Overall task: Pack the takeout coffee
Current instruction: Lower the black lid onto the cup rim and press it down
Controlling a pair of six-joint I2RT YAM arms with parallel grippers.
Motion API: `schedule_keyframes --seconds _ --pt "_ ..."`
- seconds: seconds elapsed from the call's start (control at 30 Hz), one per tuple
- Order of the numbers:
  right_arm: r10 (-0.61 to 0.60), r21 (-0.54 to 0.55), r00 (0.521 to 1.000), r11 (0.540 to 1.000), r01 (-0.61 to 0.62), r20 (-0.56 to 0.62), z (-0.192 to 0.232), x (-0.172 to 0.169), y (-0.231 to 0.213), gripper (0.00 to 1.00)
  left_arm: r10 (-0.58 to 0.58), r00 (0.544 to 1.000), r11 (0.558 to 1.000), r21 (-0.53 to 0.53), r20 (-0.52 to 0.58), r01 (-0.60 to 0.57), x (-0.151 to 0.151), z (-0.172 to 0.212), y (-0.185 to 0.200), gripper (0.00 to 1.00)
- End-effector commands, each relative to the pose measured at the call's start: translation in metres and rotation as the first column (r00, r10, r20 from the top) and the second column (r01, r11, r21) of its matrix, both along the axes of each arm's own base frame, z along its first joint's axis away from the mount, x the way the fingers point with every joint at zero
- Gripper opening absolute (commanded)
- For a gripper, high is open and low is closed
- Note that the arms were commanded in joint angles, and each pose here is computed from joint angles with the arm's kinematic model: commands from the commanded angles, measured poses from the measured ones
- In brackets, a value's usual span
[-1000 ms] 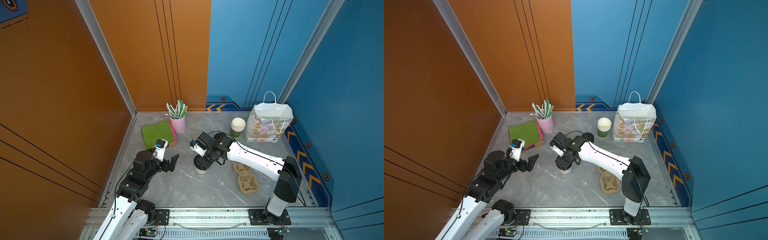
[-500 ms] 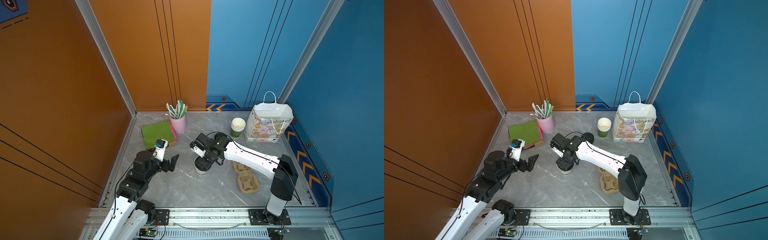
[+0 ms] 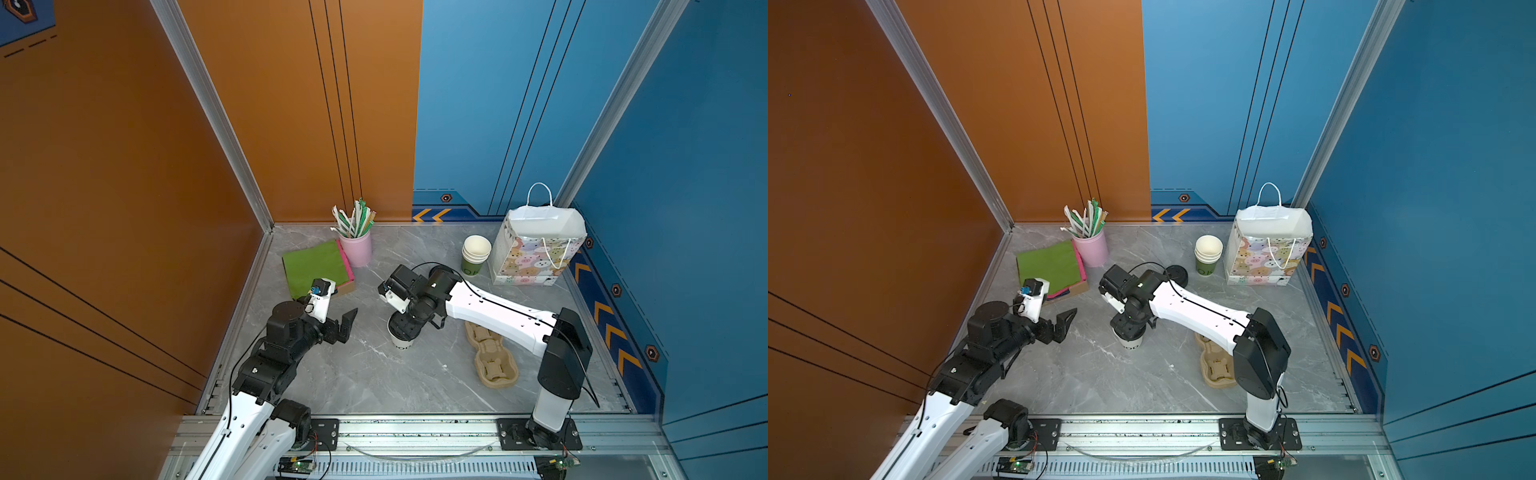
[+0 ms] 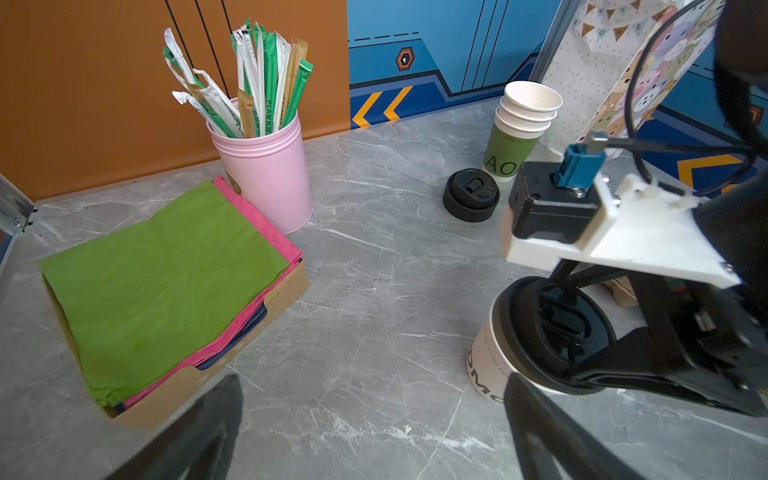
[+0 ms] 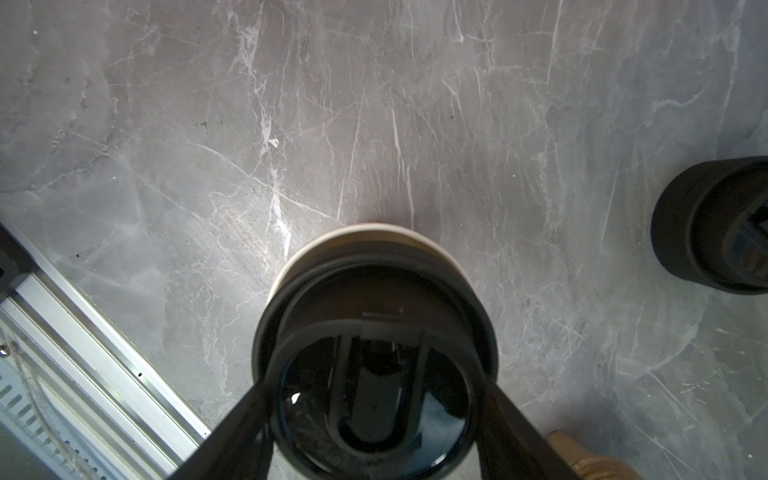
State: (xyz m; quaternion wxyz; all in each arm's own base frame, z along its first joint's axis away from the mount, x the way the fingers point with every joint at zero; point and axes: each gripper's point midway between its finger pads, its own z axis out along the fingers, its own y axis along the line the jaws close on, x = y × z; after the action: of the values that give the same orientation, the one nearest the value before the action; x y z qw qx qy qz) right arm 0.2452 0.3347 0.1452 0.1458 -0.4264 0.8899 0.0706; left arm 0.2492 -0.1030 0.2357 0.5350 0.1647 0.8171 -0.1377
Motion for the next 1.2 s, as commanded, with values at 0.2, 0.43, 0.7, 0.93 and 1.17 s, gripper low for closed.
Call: schedule_keyframes --seconds 0.2,0.43,0.7,0.93,1.17 --pt "0.026 -0.039 1.0 0.999 -0.026 -0.014 -0.004 -0.002 0.001 0.7 0.009 1.0 1.0 -0.011 0.003 -0.009 0.001 -0.001 0.001 0.98" --pt "0.025 -0.051 0.998 0.998 -0.028 -0.049 -0.012 -0.005 -0.001 0.7 0.009 1.0 1.0 -0.01 0.004 -0.009 0.001 -0.001 0.001 0.98" --pt "0.016 -0.073 0.995 0.997 -0.024 -0.103 -0.024 -0.008 -0.004 0.69 0.009 1.0 1.0 -0.011 0.004 -0.009 0.001 -0.001 0.001 0.98" --pt "0.003 -0.133 0.988 0.991 -0.024 -0.155 -0.042 -0.013 -0.013 0.67 0.009 1.0 1.0 -0.012 0.007 -0.009 0.0 0.0 0.001 0.98" --pt "-0.015 -0.211 0.981 0.977 -0.027 -0.192 -0.064 -0.022 -0.024 0.65 0.01 1.0 1.0 -0.012 0.006 -0.01 0.001 0.0 0.002 0.98"
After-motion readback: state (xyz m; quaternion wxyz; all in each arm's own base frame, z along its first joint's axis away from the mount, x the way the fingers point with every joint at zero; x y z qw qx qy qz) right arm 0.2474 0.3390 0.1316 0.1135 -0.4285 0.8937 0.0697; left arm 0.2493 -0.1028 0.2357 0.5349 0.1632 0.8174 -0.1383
